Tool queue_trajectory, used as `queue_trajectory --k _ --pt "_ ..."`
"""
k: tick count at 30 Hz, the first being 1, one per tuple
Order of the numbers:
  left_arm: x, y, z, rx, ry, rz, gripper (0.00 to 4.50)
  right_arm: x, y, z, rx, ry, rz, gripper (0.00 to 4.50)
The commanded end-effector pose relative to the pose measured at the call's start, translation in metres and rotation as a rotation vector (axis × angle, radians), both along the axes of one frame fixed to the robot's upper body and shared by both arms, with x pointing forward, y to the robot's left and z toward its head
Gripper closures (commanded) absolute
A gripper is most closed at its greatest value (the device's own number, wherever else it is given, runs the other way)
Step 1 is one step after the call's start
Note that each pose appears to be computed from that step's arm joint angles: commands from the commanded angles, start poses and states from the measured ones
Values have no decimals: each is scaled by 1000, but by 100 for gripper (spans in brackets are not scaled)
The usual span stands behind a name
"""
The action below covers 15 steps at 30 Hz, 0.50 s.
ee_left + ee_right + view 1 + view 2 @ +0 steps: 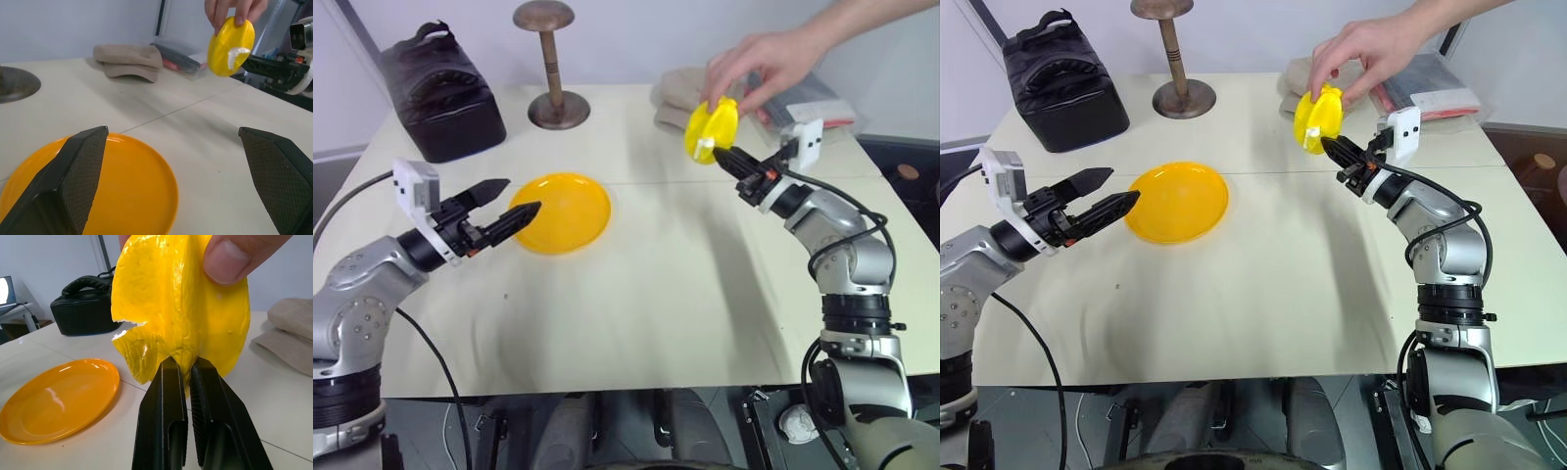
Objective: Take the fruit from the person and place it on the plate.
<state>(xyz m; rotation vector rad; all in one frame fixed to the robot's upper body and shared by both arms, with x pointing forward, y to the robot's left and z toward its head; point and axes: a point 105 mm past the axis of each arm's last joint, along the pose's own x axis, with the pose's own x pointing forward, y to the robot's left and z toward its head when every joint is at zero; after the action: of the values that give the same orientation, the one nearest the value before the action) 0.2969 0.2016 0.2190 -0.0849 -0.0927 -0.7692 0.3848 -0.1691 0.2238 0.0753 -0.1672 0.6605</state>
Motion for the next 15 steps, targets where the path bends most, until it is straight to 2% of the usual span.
queue_trajectory --k 1,8,12,15 --pt "-5 1 14 6 -63 5 0 -3 3 17 2 -66 14 449" --pt "-6 2 14 9 -61 3 0 -9 18 15 -23 -52 88 449" --pt "-9 11 15 29 -51 24 0 -18 55 13 1 -43 203 449" --pt "-16 28 4 63 -10 78 0 -22 91 4 13 -25 296 449"
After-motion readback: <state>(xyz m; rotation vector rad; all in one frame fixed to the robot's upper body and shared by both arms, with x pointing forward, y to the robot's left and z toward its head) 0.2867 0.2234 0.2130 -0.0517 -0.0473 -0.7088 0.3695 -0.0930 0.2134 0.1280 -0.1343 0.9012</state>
